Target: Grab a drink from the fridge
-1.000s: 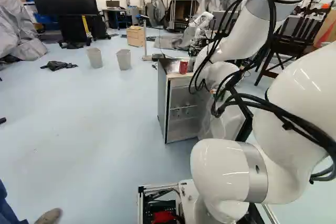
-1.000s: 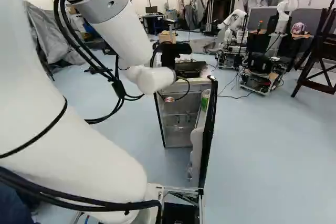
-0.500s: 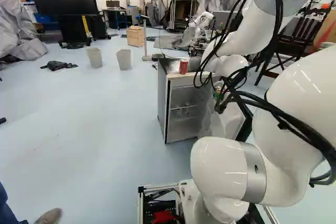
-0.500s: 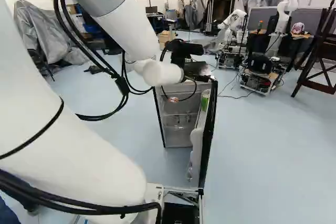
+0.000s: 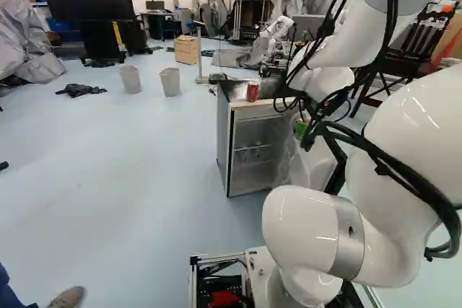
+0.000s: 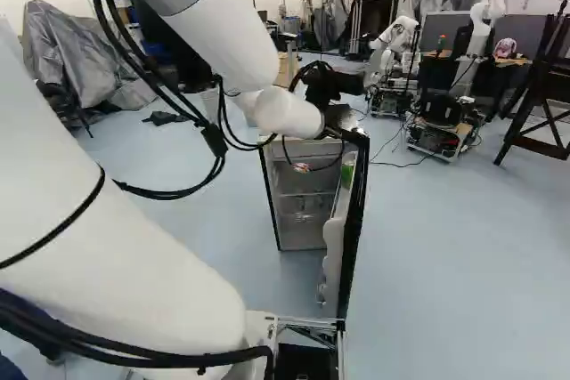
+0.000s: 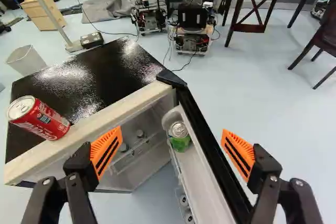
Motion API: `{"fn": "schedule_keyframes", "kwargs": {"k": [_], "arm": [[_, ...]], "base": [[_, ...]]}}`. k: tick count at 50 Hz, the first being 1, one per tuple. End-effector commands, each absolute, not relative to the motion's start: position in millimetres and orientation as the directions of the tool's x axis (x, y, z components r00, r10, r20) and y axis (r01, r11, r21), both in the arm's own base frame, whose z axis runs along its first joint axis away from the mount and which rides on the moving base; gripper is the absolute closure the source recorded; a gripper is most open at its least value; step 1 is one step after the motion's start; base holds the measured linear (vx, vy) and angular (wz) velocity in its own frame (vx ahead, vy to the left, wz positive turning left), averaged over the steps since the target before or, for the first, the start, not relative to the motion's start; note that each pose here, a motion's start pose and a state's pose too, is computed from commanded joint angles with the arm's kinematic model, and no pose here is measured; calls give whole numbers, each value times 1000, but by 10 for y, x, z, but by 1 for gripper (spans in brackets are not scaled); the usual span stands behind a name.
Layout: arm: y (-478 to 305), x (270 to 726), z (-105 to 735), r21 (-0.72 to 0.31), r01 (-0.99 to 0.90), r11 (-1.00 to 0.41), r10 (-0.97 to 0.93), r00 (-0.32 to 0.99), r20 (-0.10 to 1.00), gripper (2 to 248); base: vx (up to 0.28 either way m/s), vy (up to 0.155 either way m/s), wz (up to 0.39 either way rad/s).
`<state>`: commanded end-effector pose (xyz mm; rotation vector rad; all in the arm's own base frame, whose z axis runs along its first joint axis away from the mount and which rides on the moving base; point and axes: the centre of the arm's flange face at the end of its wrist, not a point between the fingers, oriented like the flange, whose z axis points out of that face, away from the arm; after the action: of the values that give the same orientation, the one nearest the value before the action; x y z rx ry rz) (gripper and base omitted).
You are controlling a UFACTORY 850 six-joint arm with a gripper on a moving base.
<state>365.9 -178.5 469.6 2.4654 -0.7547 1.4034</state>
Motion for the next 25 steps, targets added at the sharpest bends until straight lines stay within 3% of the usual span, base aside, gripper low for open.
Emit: {"fn": "schedule_keyframes", "kwargs": {"k": [25], "arm": [[-2146, 3606, 4879, -185, -666, -723, -503, 324, 801, 3]], "base": [[0, 0, 0]]}}
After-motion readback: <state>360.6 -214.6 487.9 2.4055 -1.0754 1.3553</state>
